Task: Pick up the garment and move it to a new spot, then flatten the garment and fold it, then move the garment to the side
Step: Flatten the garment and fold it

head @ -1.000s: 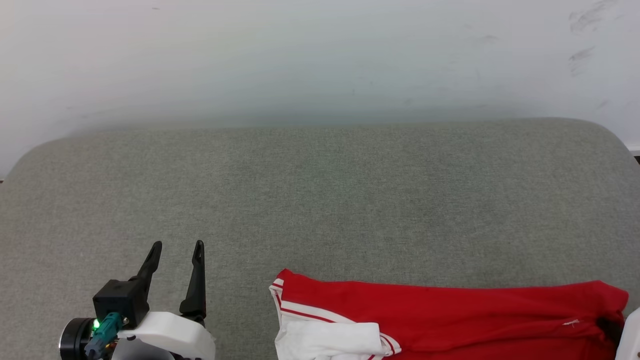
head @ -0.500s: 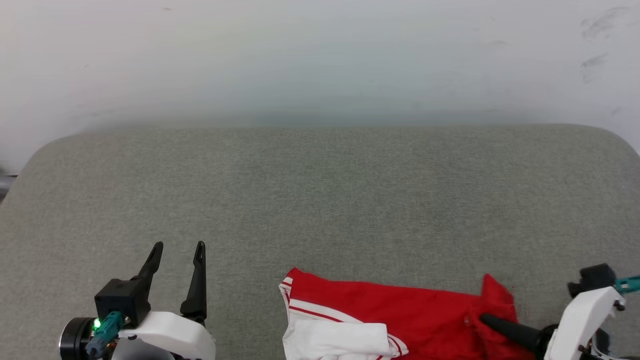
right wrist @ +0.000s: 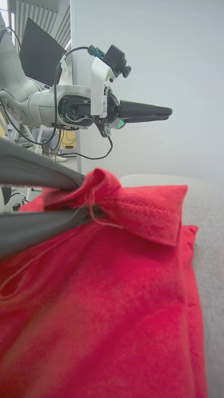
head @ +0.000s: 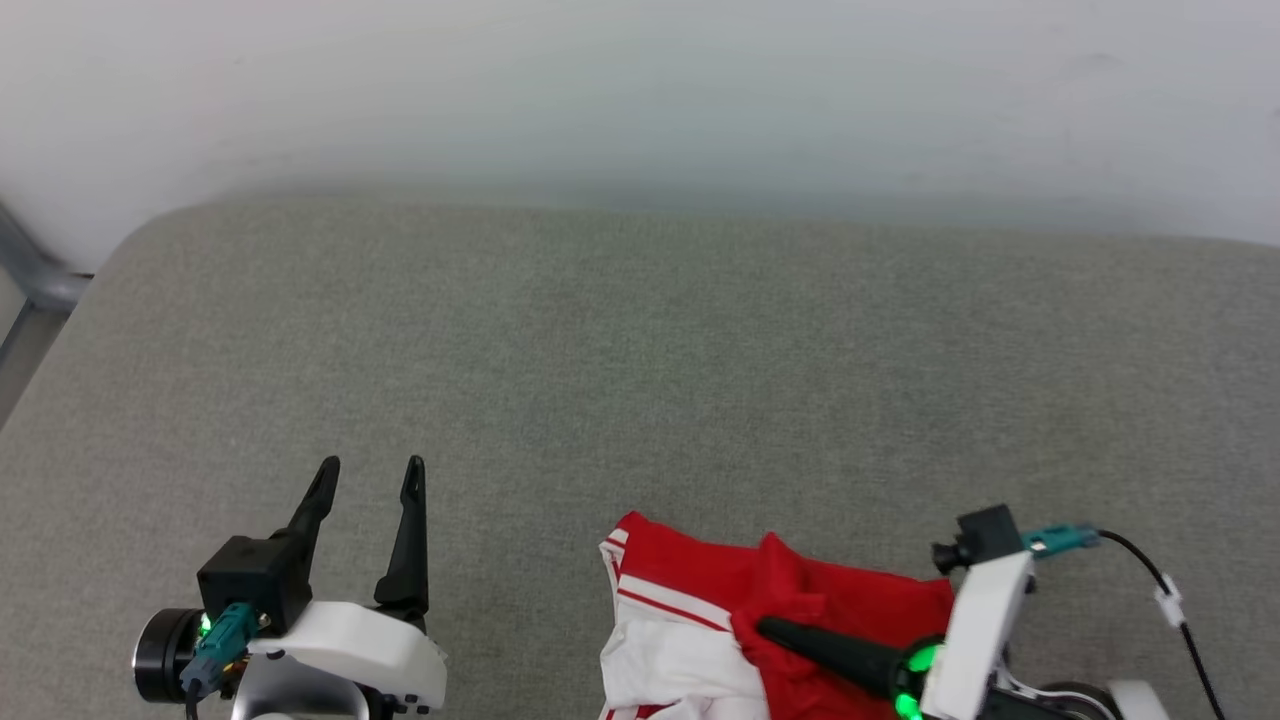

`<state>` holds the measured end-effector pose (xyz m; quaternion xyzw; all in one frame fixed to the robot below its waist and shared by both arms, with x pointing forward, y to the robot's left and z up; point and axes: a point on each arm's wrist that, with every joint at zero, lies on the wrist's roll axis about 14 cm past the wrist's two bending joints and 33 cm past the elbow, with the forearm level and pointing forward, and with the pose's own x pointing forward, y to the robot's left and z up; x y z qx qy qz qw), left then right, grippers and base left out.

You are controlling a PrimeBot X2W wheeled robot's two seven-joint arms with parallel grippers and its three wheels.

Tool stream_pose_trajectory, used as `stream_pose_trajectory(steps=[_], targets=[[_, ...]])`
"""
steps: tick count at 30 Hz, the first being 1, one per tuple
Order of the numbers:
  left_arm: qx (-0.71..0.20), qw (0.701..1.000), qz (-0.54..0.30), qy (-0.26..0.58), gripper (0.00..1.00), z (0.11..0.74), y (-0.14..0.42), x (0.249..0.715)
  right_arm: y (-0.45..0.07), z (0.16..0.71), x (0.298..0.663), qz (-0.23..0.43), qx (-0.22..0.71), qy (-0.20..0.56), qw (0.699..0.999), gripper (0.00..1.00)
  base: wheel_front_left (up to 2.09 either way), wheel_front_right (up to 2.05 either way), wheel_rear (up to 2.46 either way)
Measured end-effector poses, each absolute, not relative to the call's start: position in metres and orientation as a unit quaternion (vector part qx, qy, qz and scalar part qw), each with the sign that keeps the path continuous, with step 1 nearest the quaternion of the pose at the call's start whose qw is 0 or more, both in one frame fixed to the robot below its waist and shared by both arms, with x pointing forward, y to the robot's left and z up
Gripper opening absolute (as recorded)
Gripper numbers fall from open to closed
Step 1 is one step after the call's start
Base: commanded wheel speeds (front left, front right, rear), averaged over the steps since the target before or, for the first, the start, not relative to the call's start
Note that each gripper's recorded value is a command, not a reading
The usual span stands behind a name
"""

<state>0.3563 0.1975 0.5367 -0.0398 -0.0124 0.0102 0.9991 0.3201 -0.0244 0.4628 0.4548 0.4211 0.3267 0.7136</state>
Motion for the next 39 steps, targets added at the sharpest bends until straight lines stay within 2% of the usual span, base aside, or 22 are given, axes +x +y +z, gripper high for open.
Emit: stream_pose_trajectory(steps=[7,14,15,16,17,23,26,29,35,39], targets=[[-0.046,0.999,0.019,-0.003,1.0,0.525,0.201,0.369,0.025,0.458,0.331,0.366,0.449,0.437,0.688,0.0,0.0,0.0,0.0],[-0.053,0.998,0.03,0.015,1.0,0.508,0.206,0.376,0.042,0.426,0.334,0.35,0.441,0.471,0.679,0.0,0.0,0.0,0.0],[-0.054,0.998,0.031,0.017,1.0,0.506,0.206,0.376,0.044,0.425,0.334,0.349,0.442,0.473,0.678,0.18,0.0,0.0,0.0],[-0.054,0.998,0.031,0.018,1.0,0.504,0.206,0.377,0.044,0.423,0.334,0.347,0.442,0.473,0.679,0.47,0.0,0.0,0.0],[-0.054,0.998,0.03,0.019,1.0,0.504,0.205,0.377,0.044,0.423,0.334,0.345,0.443,0.47,0.681,1.0,0.0,0.0,0.0],[-0.051,0.998,0.022,0.009,1.0,0.509,0.203,0.379,0.043,0.451,0.346,0.361,0.437,0.418,0.71,1.0,0.0,0.0,0.0],[-0.049,0.999,0.015,0.002,1.0,0.514,0.2,0.38,0.037,0.471,0.352,0.375,0.41,0.373,0.743,1.0,0.0,0.0,0.0],[-0.048,0.999,0.007,-0.003,1.0,0.518,0.196,0.379,0.023,0.493,0.364,0.371,0.382,0.308,0.788,1.0,0.0,0.0,0.0],[-0.048,0.999,-0.005,-0.012,1.0,0.524,0.186,0.379,-0.052,0.51,0.404,0.263,0.304,0.167,0.9,1.0,0.0,0.0,0.0],[-0.047,0.999,-0.011,-0.021,1.0,0.529,0.182,0.381,-0.115,0.52,0.42,0.172,0.231,0.088,0.954,1.0,0.0,0.0,0.0]])
